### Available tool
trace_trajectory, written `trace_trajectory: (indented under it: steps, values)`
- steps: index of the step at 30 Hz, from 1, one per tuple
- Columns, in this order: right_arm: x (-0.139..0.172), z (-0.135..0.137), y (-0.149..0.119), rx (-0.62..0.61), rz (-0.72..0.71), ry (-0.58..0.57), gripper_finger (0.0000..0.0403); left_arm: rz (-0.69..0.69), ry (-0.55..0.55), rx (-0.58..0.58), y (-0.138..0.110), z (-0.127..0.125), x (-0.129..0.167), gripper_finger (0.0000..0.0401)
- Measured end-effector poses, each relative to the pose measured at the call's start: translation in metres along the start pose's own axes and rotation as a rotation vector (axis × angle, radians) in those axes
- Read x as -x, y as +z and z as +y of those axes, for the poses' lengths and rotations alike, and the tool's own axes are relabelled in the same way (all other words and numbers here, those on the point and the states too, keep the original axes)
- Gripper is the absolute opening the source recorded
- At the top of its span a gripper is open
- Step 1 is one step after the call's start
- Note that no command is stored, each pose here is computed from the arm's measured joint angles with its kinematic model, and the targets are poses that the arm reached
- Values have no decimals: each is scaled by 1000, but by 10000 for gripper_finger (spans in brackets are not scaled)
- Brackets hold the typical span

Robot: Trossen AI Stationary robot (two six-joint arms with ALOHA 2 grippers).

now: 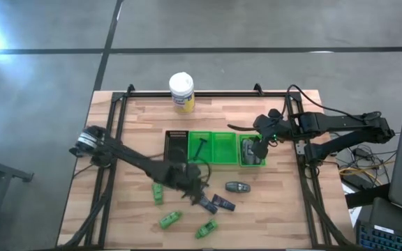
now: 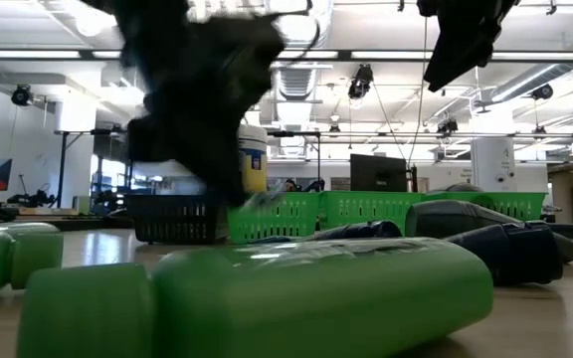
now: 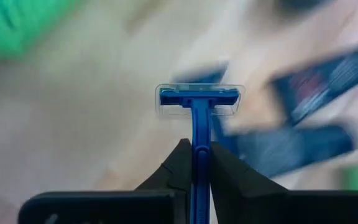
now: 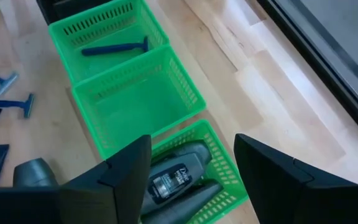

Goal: Pick & Place Travel size toiletries
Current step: Put the razor into the left green bin

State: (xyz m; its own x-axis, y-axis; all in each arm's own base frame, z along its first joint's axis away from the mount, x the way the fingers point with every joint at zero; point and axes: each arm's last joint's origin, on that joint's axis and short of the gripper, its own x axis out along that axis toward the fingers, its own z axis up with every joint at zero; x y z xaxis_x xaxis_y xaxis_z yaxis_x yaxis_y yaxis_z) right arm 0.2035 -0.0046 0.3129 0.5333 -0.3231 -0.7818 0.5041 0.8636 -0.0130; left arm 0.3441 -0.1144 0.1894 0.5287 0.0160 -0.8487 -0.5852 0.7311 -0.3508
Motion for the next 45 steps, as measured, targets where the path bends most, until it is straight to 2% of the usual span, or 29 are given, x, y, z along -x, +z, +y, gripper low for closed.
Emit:
trace_trajectory:
  steps: [4,10,12,14,18,23,30,38,45]
  values:
    - [3,-3,-2,2,6,-6,224,-127,28,119,27,13,22,34]
    - [23,-21,-5,-72,-55,-27,234,-384,43,515,77,43,53,34]
    - [31,-29,-6,-103,-87,-27,237,-448,34,592,91,51,56,34]
    - [38,-36,-8,-133,-114,-30,239,-485,41,623,103,60,55,34]
    - [45,-45,-9,-174,-149,-40,237,-520,104,606,124,72,41,34]
    - [44,-48,-13,-171,-123,-59,224,-383,129,536,138,77,9,34]
    - [40,-48,-17,-158,-90,-73,222,-260,264,480,134,81,-1,36]
    - [29,-47,-24,-141,-57,-89,242,-196,266,503,128,90,-7,58]
    - [26,-47,-27,-134,-45,-93,260,-222,296,477,129,92,-5,116]
